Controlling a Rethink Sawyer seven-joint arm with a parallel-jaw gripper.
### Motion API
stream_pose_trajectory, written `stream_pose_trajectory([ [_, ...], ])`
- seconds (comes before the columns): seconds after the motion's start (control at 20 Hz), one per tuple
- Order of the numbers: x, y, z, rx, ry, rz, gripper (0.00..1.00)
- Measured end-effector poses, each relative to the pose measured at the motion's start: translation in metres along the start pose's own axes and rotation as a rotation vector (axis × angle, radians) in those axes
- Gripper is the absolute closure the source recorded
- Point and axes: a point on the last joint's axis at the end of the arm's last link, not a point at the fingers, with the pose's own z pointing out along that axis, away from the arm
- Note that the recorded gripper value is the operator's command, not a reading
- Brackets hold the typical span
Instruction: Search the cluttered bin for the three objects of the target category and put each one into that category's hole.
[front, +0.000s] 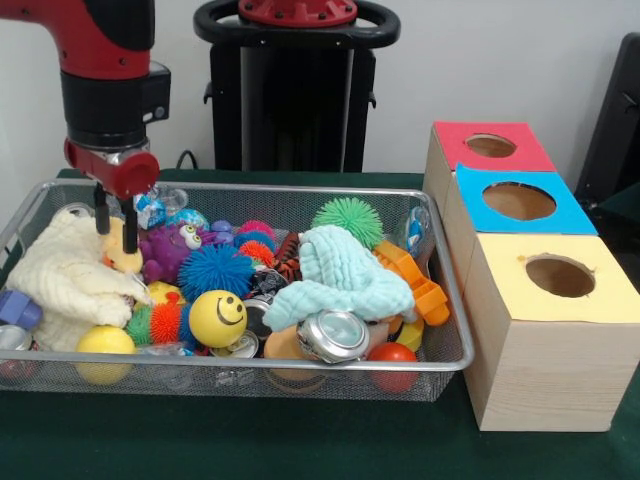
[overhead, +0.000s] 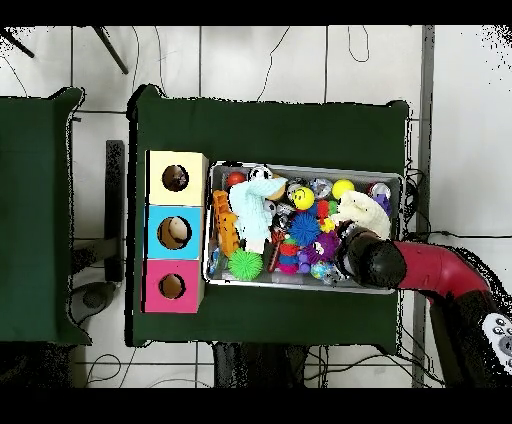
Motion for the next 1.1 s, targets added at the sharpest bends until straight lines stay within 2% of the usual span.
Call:
stream_pose_trajectory([
  [0.1, 0.002, 0.003, 0.011, -0.006, -0.011, -0.018, 0.00],
  [0.3, 0.013, 0.025, 0.047, -0.044, -0.067, -0.093, 0.00],
  [0.4, 0.018, 0.029, 0.054, -0.044, -0.083, -0.115, 0.00],
  [0.75, 0.021, 0.030, 0.070, -0.010, -0.133, -0.166, 0.00],
  [1.1, 0.024, 0.029, 0.073, 0.013, -0.162, -0.200, 0.00],
])
